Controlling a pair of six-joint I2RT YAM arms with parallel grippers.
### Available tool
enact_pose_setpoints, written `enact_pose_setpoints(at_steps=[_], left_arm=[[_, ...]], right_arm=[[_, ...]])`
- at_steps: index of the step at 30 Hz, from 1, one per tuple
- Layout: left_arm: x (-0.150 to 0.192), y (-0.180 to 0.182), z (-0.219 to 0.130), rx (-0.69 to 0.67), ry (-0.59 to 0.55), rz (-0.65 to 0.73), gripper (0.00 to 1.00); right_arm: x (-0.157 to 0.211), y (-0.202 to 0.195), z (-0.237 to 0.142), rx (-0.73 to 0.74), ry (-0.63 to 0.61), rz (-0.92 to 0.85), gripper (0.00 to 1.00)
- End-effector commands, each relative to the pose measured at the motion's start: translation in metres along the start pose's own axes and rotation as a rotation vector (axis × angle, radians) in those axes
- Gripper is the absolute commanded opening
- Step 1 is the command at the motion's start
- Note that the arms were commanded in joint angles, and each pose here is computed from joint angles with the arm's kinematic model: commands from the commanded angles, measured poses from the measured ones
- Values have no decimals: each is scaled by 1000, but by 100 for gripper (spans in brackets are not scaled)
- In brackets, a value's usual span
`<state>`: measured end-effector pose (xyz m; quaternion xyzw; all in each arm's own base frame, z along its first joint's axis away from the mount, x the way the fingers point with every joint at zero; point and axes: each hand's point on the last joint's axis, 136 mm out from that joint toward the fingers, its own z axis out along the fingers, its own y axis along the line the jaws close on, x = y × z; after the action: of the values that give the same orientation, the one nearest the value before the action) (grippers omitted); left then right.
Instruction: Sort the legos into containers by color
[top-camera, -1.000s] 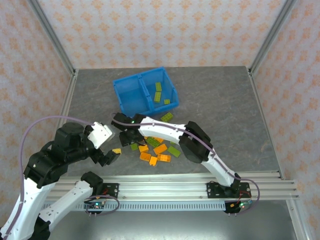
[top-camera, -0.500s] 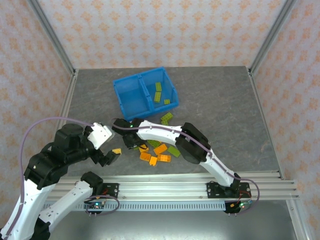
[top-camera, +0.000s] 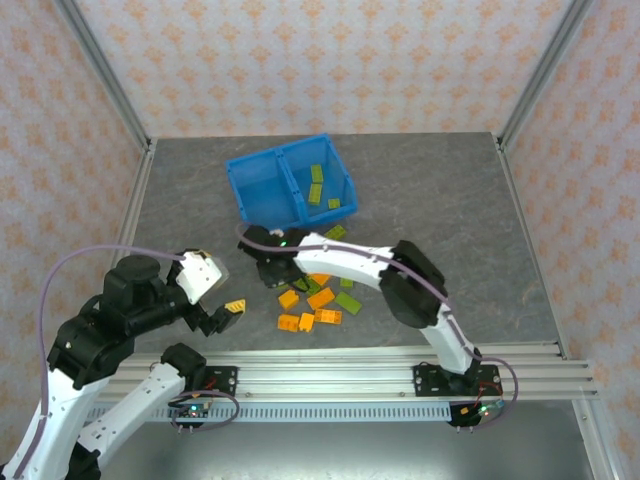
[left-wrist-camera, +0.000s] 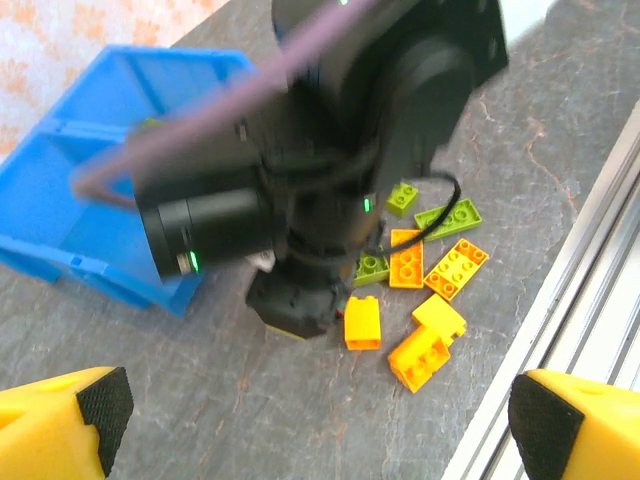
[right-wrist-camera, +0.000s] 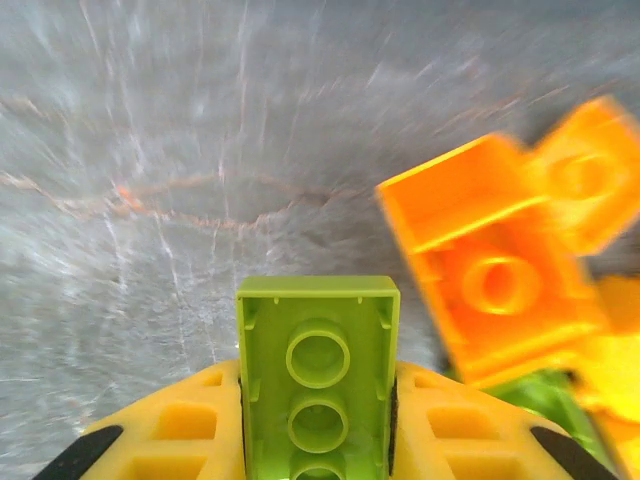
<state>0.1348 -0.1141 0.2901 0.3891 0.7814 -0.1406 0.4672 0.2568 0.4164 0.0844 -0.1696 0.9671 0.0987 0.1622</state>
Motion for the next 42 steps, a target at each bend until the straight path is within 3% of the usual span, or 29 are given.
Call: enact_pose_setpoints(at_steps=[1, 7, 10, 14, 19, 22, 25, 29, 35, 39, 42], left_arm=[[-16, -7, -1, 42, -90, 71, 100], [-35, -10, 16, 113, -142, 16, 100], [-52, -7, 31, 144, -210, -95, 100], [-56, 13, 53, 84, -211, -309, 100], [-39, 24, 65, 14, -132, -420, 100], [-32, 25, 63, -11, -114, -422, 100], [-29, 27, 61, -31, -103, -408, 100], [-23, 27, 65, -34, -81, -382, 100], [-20, 18, 86, 42, -79, -334, 100], [-27, 6, 98, 125, -120, -230, 100], [-24, 0, 108, 158, -114, -132, 100]], right_arm=[[-51, -26, -61, -35, -186, 93, 26], [-105, -97, -108, 45, -336, 159, 27], [-136, -134, -104, 91, -366, 196, 27], [-171, -168, -67, 156, -351, 198, 27], [-196, -183, -17, 178, -288, 236, 27], [-206, -183, -3, 184, -281, 248, 37], [-213, -180, -10, 182, -288, 259, 47], [-219, -179, -38, 175, -330, 262, 50], [-195, -170, -102, 123, -363, 256, 51], [-134, -168, -121, 106, -364, 282, 53], [-74, -160, -115, 60, -318, 321, 58]])
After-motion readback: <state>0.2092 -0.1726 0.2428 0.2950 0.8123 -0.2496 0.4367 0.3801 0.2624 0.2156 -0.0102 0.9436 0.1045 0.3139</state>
